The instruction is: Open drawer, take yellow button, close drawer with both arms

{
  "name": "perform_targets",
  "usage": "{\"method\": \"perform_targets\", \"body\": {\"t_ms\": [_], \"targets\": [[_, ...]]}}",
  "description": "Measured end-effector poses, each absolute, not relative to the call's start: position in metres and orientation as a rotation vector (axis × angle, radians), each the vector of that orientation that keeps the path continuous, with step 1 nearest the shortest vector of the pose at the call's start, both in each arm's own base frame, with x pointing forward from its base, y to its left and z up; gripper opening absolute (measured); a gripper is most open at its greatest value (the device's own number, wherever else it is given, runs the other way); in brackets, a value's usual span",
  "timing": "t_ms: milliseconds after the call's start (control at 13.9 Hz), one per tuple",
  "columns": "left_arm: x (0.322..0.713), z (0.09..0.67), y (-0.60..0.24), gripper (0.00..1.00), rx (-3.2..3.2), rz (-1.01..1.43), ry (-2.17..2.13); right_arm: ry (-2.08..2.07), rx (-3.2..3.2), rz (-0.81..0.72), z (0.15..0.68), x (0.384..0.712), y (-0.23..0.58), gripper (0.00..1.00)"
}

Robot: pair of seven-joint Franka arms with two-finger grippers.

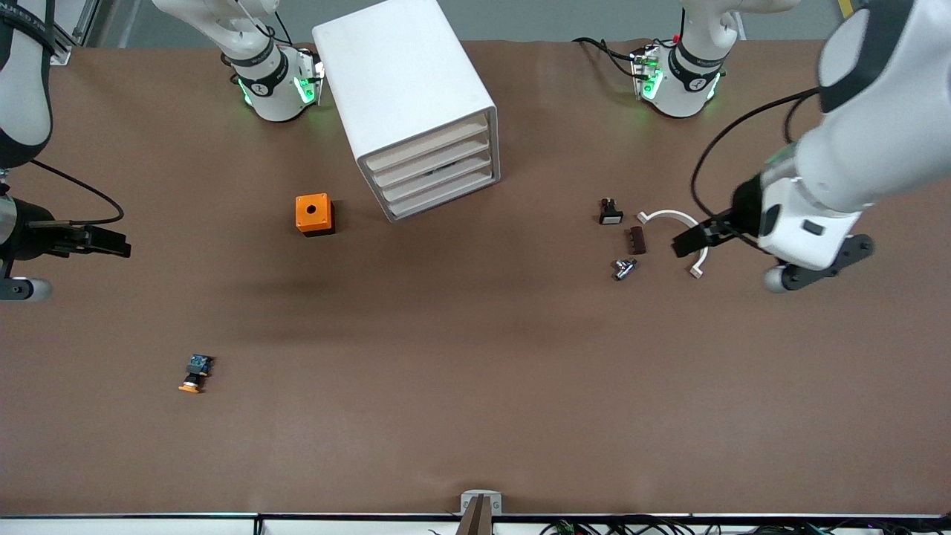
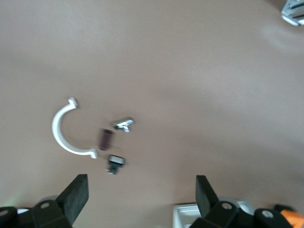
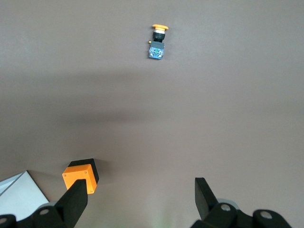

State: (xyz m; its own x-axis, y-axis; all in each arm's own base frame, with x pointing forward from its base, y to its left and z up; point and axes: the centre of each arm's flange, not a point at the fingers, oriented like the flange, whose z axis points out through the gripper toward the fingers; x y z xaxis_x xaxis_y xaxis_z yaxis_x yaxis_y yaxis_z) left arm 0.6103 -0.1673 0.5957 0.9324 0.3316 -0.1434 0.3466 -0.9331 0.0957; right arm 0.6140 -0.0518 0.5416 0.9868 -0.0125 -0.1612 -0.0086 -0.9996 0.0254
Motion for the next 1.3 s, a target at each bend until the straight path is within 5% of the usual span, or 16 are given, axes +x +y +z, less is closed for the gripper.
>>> {"method": "perform_targets", "body": {"t_ms": [576,1297], "targets": [[0.605,0.594,-0.076,1.0,3.07,-0.238,0.209,0.01,3.113,-0.186,0.566,0.616,-0.043,1.0],[0.528,0.566,-0.027,1.0,3.074,-0.069,0.167,0.034,3.187,-0.132,0.627,0.573,-0.03,1.0]]}}
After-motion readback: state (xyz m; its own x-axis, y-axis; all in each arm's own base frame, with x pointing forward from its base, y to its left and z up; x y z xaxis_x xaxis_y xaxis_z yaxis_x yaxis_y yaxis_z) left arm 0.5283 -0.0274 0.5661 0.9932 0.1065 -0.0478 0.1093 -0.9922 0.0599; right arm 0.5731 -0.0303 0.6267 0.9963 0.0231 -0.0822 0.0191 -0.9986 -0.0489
